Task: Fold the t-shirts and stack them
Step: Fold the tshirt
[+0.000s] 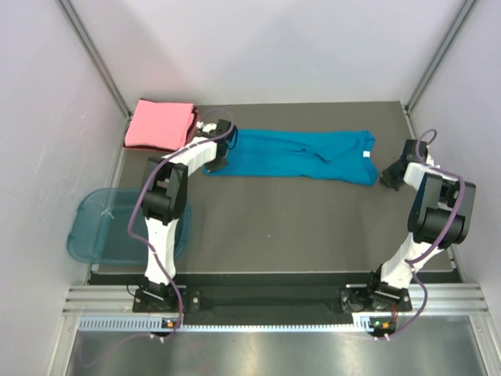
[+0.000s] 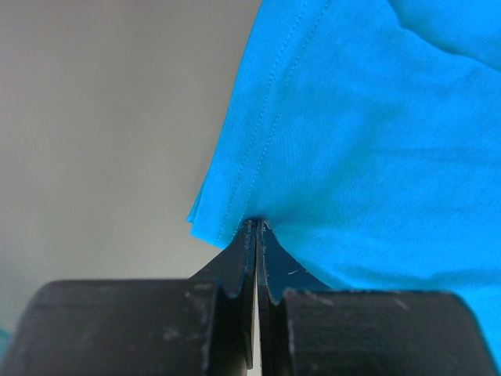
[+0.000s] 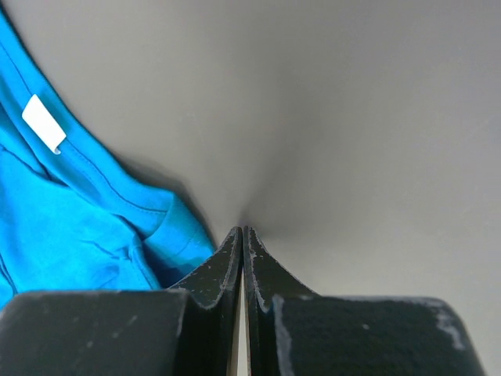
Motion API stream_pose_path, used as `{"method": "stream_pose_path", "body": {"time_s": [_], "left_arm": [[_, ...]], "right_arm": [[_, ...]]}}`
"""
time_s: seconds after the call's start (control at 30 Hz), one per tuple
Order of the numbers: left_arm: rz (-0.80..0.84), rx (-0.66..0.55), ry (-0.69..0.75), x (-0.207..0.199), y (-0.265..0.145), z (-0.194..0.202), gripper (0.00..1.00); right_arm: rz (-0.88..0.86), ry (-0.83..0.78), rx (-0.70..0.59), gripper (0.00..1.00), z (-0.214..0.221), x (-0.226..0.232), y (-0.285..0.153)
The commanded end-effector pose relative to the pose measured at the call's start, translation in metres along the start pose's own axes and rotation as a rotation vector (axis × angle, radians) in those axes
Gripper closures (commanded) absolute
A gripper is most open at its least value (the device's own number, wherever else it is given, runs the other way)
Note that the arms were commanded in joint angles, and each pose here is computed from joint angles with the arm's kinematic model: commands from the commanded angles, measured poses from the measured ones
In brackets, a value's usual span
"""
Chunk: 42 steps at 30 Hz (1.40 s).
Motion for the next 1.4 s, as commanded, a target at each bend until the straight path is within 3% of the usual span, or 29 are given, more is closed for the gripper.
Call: {"method": "stream_pose_path", "body": {"time_s": [0.0,0.23,0.53,0.97,1.37], "left_arm": [[0.050,-0.028,-0.004,0.003,-0.025,-0.019,1.00],[0.240,-0.057,-0.020,-0.008,-0.059,-0.035,0.98],[0.288,-0.068,-0.029,-0.022,-0.042,-0.035,1.00],[0.066,-0.037,-0.008,-0.011,0.006,-0.005,1.00],[-0.074,-0.040,0.031,-0.002,0.020,0.002,1.00]], "right_arm": [[-0.038,-0.013,-0.072,1.00,-0.023,0.008,-0.014],[-0.172,-0.008,-0.041,1.00,-0.020,0.022,-0.019],[-0.218,0.017,-0.002,1.00,-0.014,0.025,-0.007],[-0.102,-0.007,0.051,1.00,0.001,0.009,0.019],[0.012,-0.065,-0.018,1.00,-0.014,0.004,0.016]]}}
Point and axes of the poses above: each gripper's point midway between its finger pads, its own y axis out along the fingers, its own x axis along the line the jaws close on, z = x × y, the point moved 10 cm from there along -y, back along the fingers, and after that the axes turned 7 degrees about -y, right-handed, at the moved point
